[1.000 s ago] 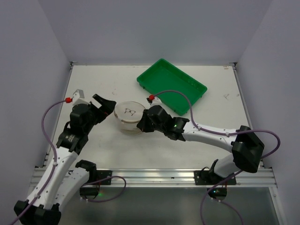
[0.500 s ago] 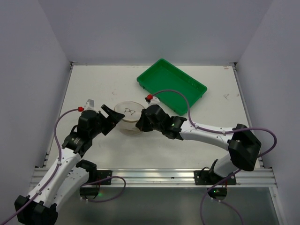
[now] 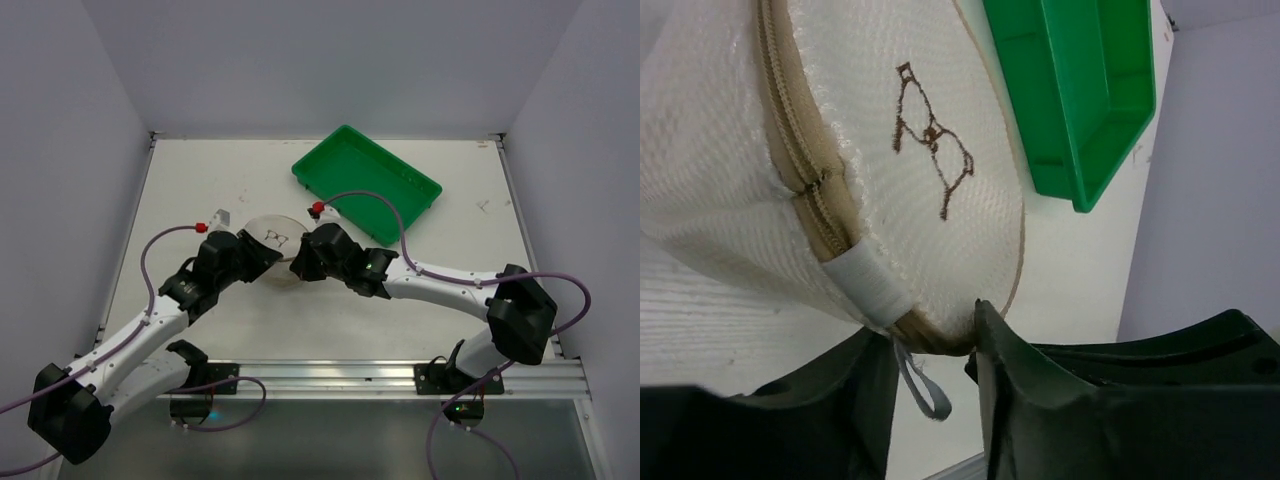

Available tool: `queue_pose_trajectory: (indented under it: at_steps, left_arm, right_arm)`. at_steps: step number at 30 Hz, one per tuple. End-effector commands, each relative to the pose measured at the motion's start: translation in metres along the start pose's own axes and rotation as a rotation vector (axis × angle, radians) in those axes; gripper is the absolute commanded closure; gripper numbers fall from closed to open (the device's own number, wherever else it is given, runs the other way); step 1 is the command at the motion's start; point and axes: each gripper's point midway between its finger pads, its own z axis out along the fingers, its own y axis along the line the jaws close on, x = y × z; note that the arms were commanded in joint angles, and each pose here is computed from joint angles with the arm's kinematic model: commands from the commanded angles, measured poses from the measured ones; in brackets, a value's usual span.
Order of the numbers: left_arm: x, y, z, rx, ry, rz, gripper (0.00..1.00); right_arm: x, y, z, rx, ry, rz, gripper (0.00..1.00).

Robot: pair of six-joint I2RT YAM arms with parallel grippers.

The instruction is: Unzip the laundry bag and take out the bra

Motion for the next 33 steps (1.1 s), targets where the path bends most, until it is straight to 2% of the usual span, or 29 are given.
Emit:
queue_pose_trajectory:
  at_steps: [1, 2, 3, 5, 8, 11, 13, 16, 20, 23, 28, 29, 30, 32, 33]
  left_arm:
    - [-0.021, -0.01, 0.002, 0.028, -0.107, 0.019, 0.66]
    - [-0.023, -0.008, 0.003, 0.014, -0.113, 0.029, 0.74]
    - [-0.027, -0.01, 0.002, 0.011, -0.121, 0.038, 0.9]
    - [-0.032, -0.009, -0.001, -0.007, -0.125, 0.078, 1.0]
    - [-0.033, -0.009, -0.003, 0.013, -0.099, 0.122, 1.0]
    - [-0.031, 0.002, -0.004, -0.005, -0.055, 0.173, 1.0]
    - [-0.028, 0.006, -0.006, 0.01, -0.004, 0.226, 1.0]
    - [-0.042, 0.019, -0.004, -0.02, 0.012, 0.281, 1.0]
    - [-0.06, 0.006, 0.01, -0.027, 0.049, 0.359, 0.99]
    - [-0.077, -0.014, 0.022, -0.009, 0.04, 0.396, 0.92]
    - [-0.104, -0.045, 0.038, 0.034, -0.019, 0.391, 0.77]
    - [-0.107, -0.048, 0.037, 0.037, -0.033, 0.386, 0.68]
    - [-0.108, -0.049, 0.035, 0.041, -0.042, 0.38, 0.63]
    - [-0.11, -0.048, 0.025, 0.036, -0.079, 0.349, 0.44]
    - [-0.11, -0.046, 0.02, 0.03, -0.093, 0.328, 0.21]
  right_arm:
    - [-0.01, 0.007, -0.011, -0.031, -0.033, -0.056, 1.0]
    - [-0.008, 0.004, -0.013, -0.03, -0.032, -0.073, 1.0]
    - [-0.001, -0.007, -0.015, -0.01, -0.024, -0.086, 1.0]
    - [0.002, -0.023, -0.018, 0.019, -0.029, -0.119, 1.0]
    - [0.003, -0.071, -0.027, 0.088, -0.026, -0.094, 1.0]
    - [-0.012, -0.103, -0.042, 0.111, -0.058, -0.044, 1.0]
    - [-0.021, -0.113, -0.05, 0.126, -0.088, -0.065, 1.0]
    - [-0.023, -0.105, -0.058, 0.068, -0.077, -0.112, 1.0]
    - [-0.007, -0.072, -0.054, -0.077, 0.026, -0.154, 1.0]
    - [0.0, -0.042, -0.054, -0.137, 0.036, -0.181, 1.0]
    - [0.007, 0.001, -0.041, -0.222, 0.064, -0.073, 1.0]
    - [-0.004, 0.017, -0.039, -0.26, 0.031, -0.054, 1.0]
    - [-0.007, 0.021, -0.035, -0.259, 0.029, -0.02, 1.0]
    - [-0.018, 0.026, -0.022, -0.237, 0.002, 0.01, 1.0]
    - [-0.023, 0.029, -0.019, -0.233, -0.01, 0.023, 1.0]
